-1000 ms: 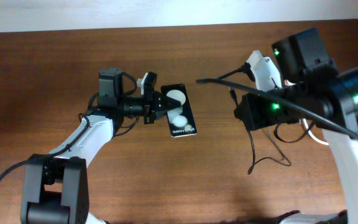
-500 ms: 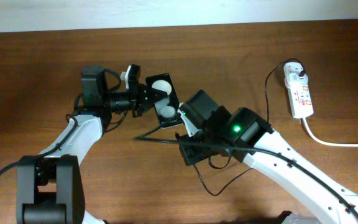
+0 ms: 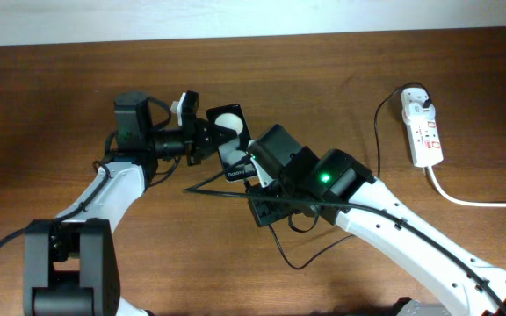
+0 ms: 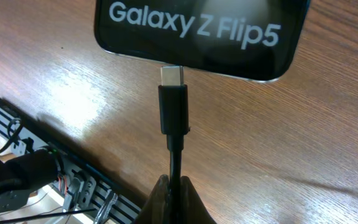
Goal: Plug charger to phone and switch on socket
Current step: 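Carry the cable plug toward the phone's bottom port, then push the USB-C plug into the phone port with the right gripper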
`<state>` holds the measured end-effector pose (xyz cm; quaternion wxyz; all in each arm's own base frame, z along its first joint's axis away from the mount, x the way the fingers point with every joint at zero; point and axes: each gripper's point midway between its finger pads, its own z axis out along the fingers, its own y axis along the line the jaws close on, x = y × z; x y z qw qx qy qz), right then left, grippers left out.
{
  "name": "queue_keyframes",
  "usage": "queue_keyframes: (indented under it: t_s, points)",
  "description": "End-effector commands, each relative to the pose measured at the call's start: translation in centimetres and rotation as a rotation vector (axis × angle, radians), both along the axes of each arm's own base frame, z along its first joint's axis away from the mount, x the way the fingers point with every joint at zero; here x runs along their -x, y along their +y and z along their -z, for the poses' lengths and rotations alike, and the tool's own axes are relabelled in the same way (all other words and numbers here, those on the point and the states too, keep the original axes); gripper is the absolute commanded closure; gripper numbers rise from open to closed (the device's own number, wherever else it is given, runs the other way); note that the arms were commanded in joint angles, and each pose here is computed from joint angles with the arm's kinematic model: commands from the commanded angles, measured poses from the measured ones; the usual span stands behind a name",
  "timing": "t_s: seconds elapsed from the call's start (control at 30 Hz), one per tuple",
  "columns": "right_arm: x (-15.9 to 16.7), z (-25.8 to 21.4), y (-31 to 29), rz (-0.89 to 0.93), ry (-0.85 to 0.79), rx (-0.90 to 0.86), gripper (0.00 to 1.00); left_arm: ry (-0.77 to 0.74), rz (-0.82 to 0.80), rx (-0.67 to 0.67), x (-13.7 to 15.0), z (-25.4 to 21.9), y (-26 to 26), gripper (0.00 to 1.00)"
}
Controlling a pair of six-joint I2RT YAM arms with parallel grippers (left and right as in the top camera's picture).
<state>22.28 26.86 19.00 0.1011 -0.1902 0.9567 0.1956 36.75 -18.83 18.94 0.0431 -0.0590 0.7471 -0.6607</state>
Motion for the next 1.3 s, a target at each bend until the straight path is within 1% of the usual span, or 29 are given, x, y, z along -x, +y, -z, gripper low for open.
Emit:
queue_keyframes:
  t_s: [0.0, 0.2, 0.3, 0.5, 0.6, 1.07, 1.27]
  points:
    - [-0.1, 0.53, -0.21, 0.016, 0.0, 0.025, 0.96, -0.024, 0.045, 0.028, 0.48, -1.15, -0.22, 1.0]
    - [-0.07, 0.8, -0.21, 0.031, 0.016, 0.03, 0.96, 0.012, 0.048, 0.037, 0.6, -1.24, -0.22, 1.0]
    - [0.53, 0.93, -0.37, 0.024, 0.044, 0.034, 0.96, 0.023, 0.044, 0.036, 0.54, -1.2, -0.21, 1.0]
    - [0.69, 0.86, -0.17, 0.019, 0.052, 0.023, 0.96, 0.022, 0.042, 0.035, 0.51, -1.18, -0.2, 1.0]
    - [0.7, 0.87, -0.18, 0.019, 0.053, 0.023, 0.96, -0.031, 0.014, 0.008, -0.07, -0.85, -0.1, 1.0]
    - [0.22, 0.62, 0.29, 0.019, 0.032, 0.002, 0.96, -0.023, 0.012, 0.006, -0.06, -0.74, -0.09, 1.0]
    - [0.21, 0.62, 0.29, 0.043, 0.042, -0.001, 0.96, -0.022, 0.034, 0.02, 0.33, -0.98, -0.17, 1.0]
